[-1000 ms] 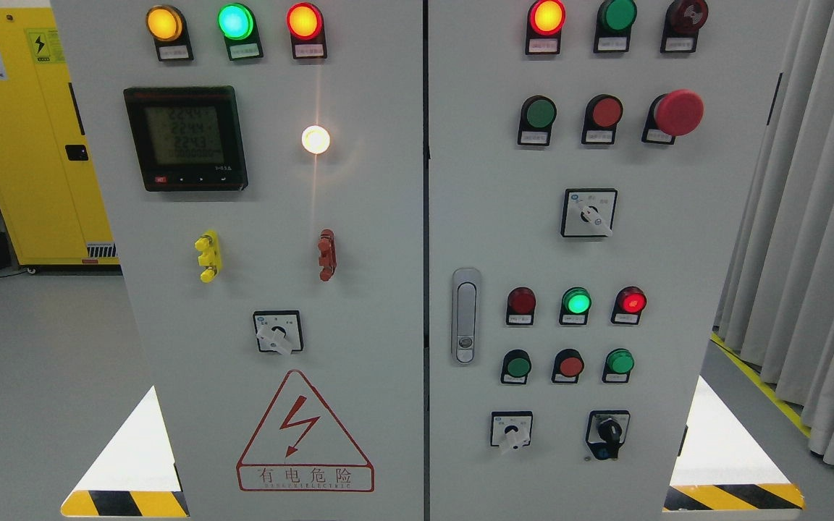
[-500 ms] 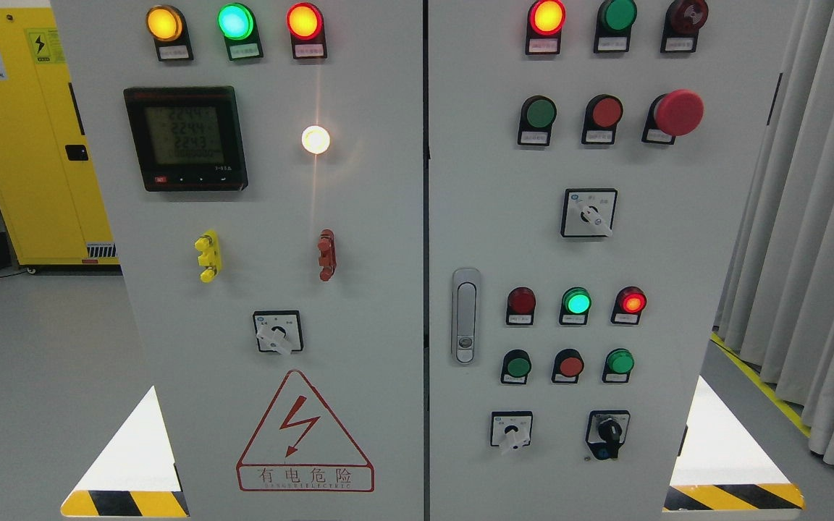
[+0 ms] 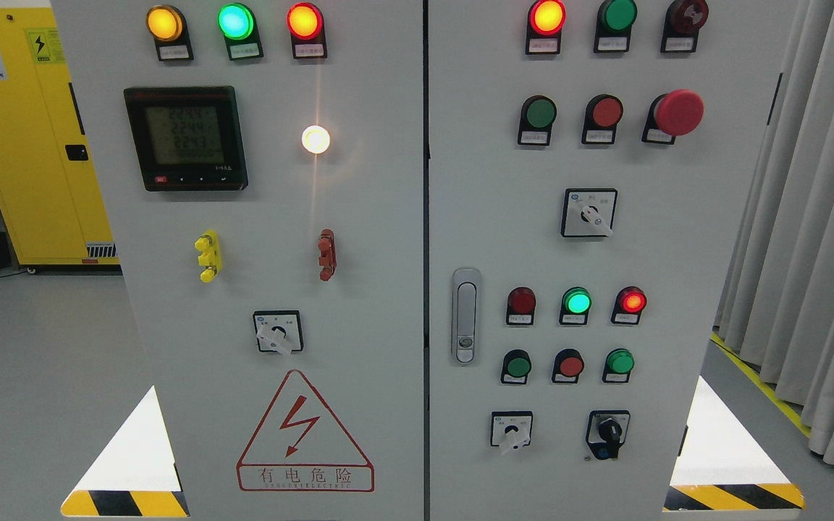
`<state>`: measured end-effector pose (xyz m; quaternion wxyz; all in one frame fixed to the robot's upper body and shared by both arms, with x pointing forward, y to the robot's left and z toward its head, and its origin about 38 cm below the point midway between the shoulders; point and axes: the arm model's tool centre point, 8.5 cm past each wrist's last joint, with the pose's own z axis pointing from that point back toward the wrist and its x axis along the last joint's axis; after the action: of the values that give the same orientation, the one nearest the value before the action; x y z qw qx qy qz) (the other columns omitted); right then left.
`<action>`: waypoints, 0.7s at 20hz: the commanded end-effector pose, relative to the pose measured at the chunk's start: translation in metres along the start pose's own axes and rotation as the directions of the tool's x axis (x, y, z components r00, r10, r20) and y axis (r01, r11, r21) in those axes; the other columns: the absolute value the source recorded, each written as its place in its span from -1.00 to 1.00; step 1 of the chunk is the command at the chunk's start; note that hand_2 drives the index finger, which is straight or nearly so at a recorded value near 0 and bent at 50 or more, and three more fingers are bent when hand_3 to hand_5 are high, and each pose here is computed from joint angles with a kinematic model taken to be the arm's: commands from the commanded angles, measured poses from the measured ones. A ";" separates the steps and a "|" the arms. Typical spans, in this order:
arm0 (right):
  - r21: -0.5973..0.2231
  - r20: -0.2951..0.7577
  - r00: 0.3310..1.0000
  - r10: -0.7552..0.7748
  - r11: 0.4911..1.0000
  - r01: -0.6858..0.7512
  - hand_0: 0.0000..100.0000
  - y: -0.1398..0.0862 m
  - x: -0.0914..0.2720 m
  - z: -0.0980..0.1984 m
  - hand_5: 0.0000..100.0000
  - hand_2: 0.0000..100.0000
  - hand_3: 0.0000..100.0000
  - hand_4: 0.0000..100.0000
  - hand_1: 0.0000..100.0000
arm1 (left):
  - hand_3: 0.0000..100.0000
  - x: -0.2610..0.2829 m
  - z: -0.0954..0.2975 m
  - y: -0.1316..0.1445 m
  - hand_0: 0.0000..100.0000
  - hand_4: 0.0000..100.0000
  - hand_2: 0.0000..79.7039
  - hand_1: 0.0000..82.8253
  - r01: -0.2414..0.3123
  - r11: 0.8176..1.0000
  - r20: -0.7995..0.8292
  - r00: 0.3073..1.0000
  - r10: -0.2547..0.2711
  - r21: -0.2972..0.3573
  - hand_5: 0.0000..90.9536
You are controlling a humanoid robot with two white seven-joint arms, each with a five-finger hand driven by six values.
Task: Press green start button
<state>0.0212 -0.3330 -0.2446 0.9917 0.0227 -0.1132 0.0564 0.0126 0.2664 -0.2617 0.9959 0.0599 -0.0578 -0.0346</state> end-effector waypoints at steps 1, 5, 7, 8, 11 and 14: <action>0.028 0.319 0.926 0.202 0.975 -0.222 -0.58 0.036 0.089 0.020 -1.00 -1.00 -1.00 -1.00 -0.23 | -1.00 0.021 -0.001 -0.022 -0.76 -1.00 -1.00 0.34 -0.005 0.999 0.037 0.999 0.007 -0.033 -1.00; -0.001 0.448 0.846 0.290 0.946 -0.324 -0.59 0.044 0.127 0.045 -1.00 -1.00 -1.00 -1.00 -0.21 | -1.00 0.020 0.000 -0.031 -0.76 -1.00 -1.00 0.34 -0.005 0.999 0.037 0.999 0.007 -0.047 -1.00; -0.023 0.505 0.800 0.324 0.931 -0.363 -0.61 0.051 0.145 0.058 -1.00 -1.00 -1.00 -1.00 -0.19 | -1.00 0.021 0.001 -0.042 -0.76 -1.00 -1.00 0.34 -0.007 0.998 0.038 0.999 0.009 -0.064 -1.00; -0.050 0.524 0.770 0.364 0.916 -0.399 -0.61 0.054 0.154 0.065 -1.00 -1.00 -1.00 -1.00 -0.19 | -1.00 0.021 0.002 -0.045 -0.76 -1.00 -1.00 0.34 -0.007 0.998 0.038 0.999 0.010 -0.068 -1.00; -0.163 0.566 0.653 0.502 0.845 -0.509 -0.62 0.062 0.181 0.084 -1.00 -1.00 -1.00 -1.00 -0.17 | -1.00 0.022 0.003 -0.056 -0.76 -1.00 -1.00 0.34 -0.009 0.996 0.039 0.999 0.012 -0.085 -1.00; -0.285 0.600 0.527 0.602 0.776 -0.562 -0.62 0.071 0.212 0.110 -1.00 -1.00 -1.00 -1.00 -0.16 | -1.00 0.023 0.003 -0.057 -0.76 -1.00 -1.00 0.34 -0.006 0.996 0.041 0.999 0.009 -0.087 -1.00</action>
<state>0.1043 -0.2963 -0.1872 0.9248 0.0136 -0.2863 0.2502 0.0126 0.2331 -0.2635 0.9971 0.0349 -0.0587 -0.0336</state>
